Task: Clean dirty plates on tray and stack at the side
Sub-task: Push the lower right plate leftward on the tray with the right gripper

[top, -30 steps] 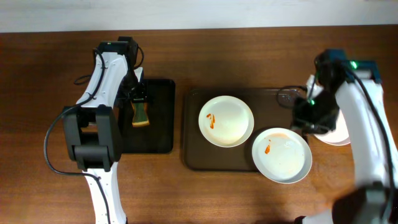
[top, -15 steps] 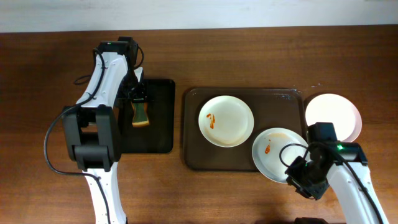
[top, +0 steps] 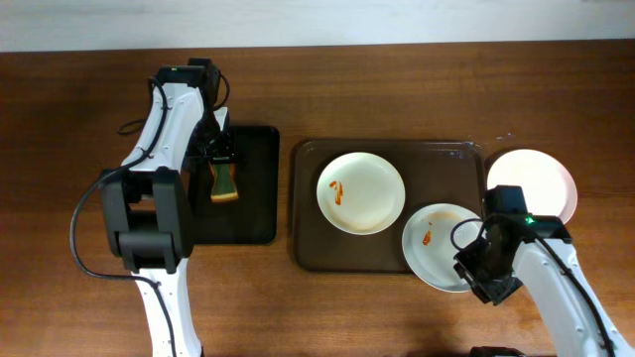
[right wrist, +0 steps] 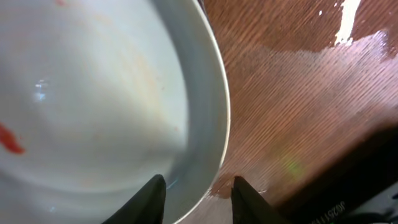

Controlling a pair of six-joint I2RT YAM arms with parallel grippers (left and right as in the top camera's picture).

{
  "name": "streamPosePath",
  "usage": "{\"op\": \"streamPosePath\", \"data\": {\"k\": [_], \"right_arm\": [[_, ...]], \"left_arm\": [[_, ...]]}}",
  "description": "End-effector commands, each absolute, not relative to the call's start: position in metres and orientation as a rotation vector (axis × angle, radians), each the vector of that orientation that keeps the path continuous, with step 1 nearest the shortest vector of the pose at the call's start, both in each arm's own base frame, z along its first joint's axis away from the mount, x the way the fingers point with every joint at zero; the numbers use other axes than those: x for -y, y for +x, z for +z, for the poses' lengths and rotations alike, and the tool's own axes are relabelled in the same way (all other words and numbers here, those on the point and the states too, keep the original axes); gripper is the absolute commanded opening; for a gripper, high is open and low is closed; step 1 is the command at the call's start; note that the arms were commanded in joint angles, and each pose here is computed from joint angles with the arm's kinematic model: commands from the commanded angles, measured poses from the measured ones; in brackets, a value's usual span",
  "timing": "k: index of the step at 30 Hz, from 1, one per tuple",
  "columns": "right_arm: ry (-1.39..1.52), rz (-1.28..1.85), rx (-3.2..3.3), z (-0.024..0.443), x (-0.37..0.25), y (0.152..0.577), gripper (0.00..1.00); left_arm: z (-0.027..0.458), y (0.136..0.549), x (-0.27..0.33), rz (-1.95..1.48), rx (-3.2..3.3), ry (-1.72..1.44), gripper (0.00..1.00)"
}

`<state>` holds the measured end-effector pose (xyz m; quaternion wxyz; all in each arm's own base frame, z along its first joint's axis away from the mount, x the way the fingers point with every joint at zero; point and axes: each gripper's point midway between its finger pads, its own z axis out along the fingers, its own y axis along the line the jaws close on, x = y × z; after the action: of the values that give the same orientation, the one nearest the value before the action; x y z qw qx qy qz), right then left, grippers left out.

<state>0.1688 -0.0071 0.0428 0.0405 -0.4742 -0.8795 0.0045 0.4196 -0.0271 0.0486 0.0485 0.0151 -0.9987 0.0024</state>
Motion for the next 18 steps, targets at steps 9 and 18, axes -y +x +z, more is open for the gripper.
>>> {"op": "streamPosePath", "data": {"k": [9, 18], "right_arm": [[-1.472, 0.1, 2.648, 0.031, 0.013, 0.164, 0.04], [-1.478, 0.135, 2.82, 0.061, 0.042, 0.207, 0.04]], "left_arm": [[0.043, 0.418, 0.027, 0.023, 3.026, 0.034, 1.0], [0.043, 0.418, 0.027, 0.023, 3.026, 0.034, 1.0]]}}
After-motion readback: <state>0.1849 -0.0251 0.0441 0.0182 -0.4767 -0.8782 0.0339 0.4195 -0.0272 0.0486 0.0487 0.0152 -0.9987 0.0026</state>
